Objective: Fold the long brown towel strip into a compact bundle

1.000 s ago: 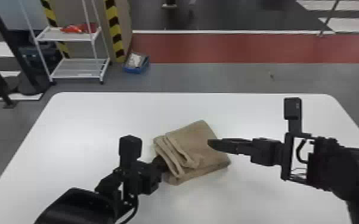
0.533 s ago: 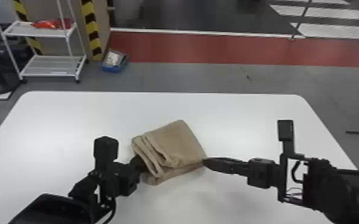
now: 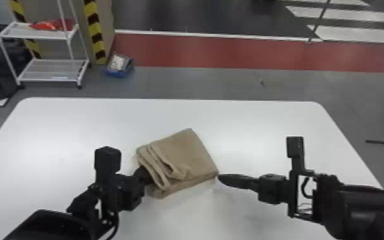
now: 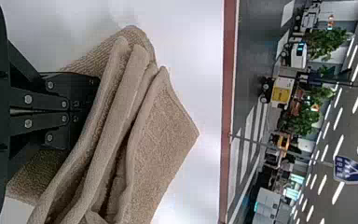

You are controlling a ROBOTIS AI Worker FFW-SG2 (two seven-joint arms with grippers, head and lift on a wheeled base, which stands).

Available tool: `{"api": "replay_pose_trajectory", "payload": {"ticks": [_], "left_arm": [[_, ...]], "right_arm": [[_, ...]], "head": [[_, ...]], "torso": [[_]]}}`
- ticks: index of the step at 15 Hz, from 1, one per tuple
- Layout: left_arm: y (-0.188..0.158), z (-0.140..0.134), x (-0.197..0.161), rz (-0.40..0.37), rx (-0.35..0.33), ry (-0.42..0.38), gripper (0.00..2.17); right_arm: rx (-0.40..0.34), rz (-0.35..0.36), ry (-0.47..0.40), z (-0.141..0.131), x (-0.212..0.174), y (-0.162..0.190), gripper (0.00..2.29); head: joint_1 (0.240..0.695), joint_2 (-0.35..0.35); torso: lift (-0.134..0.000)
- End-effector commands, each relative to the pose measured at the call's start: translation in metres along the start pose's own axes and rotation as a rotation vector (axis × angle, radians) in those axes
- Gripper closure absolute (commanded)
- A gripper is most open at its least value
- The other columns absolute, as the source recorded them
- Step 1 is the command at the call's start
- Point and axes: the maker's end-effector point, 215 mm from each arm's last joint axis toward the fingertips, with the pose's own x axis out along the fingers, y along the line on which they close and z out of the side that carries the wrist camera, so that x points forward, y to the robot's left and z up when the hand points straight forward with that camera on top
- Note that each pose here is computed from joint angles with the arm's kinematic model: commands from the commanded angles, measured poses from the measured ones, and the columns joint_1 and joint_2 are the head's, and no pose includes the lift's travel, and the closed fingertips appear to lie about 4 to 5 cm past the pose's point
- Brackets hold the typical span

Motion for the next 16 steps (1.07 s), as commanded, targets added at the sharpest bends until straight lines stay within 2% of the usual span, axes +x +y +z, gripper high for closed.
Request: {"api": "replay_pose_trajectory", "payload": {"ticks": [1,3,9,13,16], "left_arm": [[-0.005,0.000,0.001,-0.011,0.002,0.001,2.00],[-0.008,-0.002,-0.001,-0.021,-0.002,0.002,2.00],[-0.047,0.039,-0.028,-0.123,0.011,-0.073,2.00],[-0.030,0.034,-0.034,-0.105,0.045,-0.049,2.00],[-0.011,0.053,-0.045,-0.062,0.110,-0.074,2.00]], "right_arm": [[-0.006,0.008,-0.011,0.004,0.014,-0.005,2.11],[-0.005,-0.004,-0.026,0.012,0.022,-0.007,2.11],[-0.011,-0.100,-0.050,0.038,0.026,-0.026,2.11],[0.013,-0.165,-0.081,0.042,0.017,-0.049,2.11],[0.033,-0.204,-0.096,0.044,0.006,-0.065,2.11]], "head": [[0.695,-0.111],[0.695,-0.109],[0.695,-0.129],[0.695,-0.146],[0.695,-0.146]], "torso": [[-0.107],[-0.107],[-0.107],[-0.107],[-0.107]]}}
